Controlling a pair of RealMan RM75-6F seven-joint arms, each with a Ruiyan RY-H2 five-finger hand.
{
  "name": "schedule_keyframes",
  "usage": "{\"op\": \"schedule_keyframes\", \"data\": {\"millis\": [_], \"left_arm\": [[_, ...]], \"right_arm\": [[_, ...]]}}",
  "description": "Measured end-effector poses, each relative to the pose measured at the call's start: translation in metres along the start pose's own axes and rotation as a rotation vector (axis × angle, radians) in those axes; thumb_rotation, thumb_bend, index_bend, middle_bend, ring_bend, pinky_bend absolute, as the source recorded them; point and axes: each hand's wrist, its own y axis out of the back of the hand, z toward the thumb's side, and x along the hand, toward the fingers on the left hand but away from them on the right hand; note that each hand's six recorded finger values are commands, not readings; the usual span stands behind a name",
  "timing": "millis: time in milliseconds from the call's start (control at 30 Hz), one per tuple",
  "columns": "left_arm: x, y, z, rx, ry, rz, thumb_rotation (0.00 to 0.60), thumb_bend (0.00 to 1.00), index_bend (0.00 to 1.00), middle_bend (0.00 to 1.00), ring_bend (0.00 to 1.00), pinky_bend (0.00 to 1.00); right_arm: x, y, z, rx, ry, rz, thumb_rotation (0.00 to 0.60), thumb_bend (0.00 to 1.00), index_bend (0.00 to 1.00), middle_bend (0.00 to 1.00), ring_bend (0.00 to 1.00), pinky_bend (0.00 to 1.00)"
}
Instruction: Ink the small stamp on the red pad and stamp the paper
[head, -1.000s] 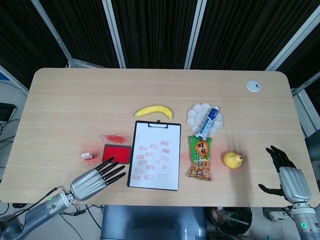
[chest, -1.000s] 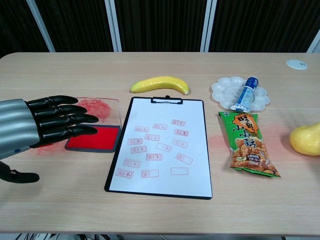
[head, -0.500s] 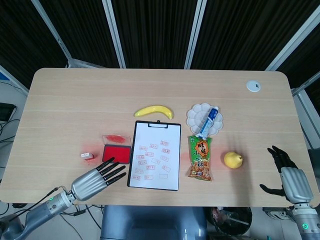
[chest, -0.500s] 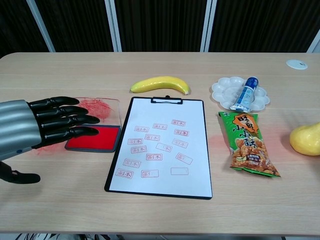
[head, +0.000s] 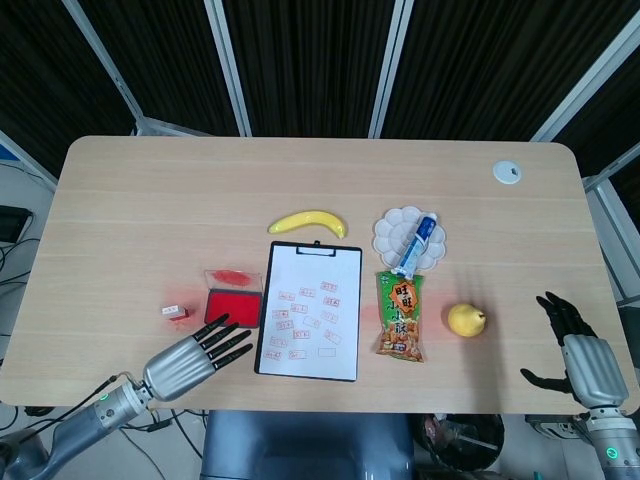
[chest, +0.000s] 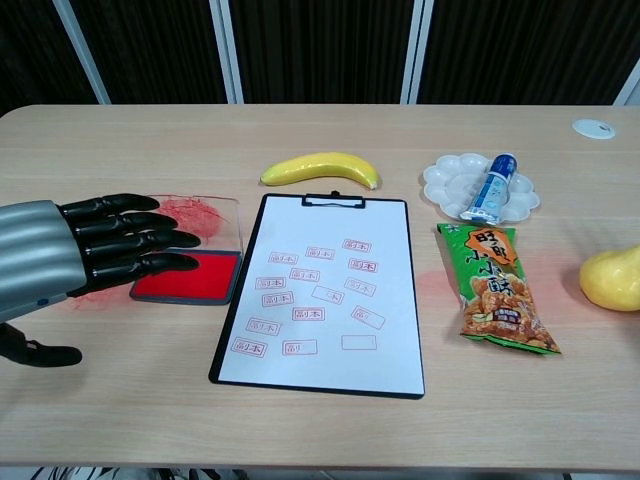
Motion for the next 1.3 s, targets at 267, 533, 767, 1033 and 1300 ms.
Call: {"op": "schedule_keyframes", "data": {"millis": [267, 533, 767, 1033, 1300], "left_arm": [[0.005, -0.001, -0.007, -0.009, 0.038, -0.003, 0.600, 0.09, 0.00, 0.00, 0.00, 0.08], [0.008, 0.012, -0.032, -0.070, 0.226, 0.044, 0.600, 0.10, 0.00, 0.01, 0.23, 0.37], [0.000, 0.022, -0.062, -0.151, 0.445, 0.038, 0.600, 0.11, 0.05, 0.15, 0.53, 0.69], [-0.013, 0.012, -0.100, -0.262, 0.654, -0.075, 0.600, 0.15, 0.18, 0.32, 0.81, 0.97], [0.001, -0.001, -0.114, -0.328, 0.701, -0.179, 0.600, 0.17, 0.27, 0.40, 0.85, 1.00]], "right_arm": [[-0.002, -0.001, -0.001, -0.010, -0.008, 0.008, 0.600, 0.05, 0.08, 0.00, 0.00, 0.22], [-0.002, -0.003, -0.002, -0.033, -0.017, 0.025, 0.600, 0.05, 0.08, 0.00, 0.00, 0.22], [-0.003, -0.004, -0.002, -0.054, -0.026, 0.039, 0.600, 0.05, 0.08, 0.00, 0.00, 0.22], [-0.003, -0.006, -0.001, -0.055, -0.025, 0.050, 0.600, 0.05, 0.08, 0.00, 0.00, 0.22], [-0.003, -0.006, -0.001, -0.052, -0.026, 0.052, 0.600, 0.05, 0.08, 0.00, 0.00, 0.22]]}}
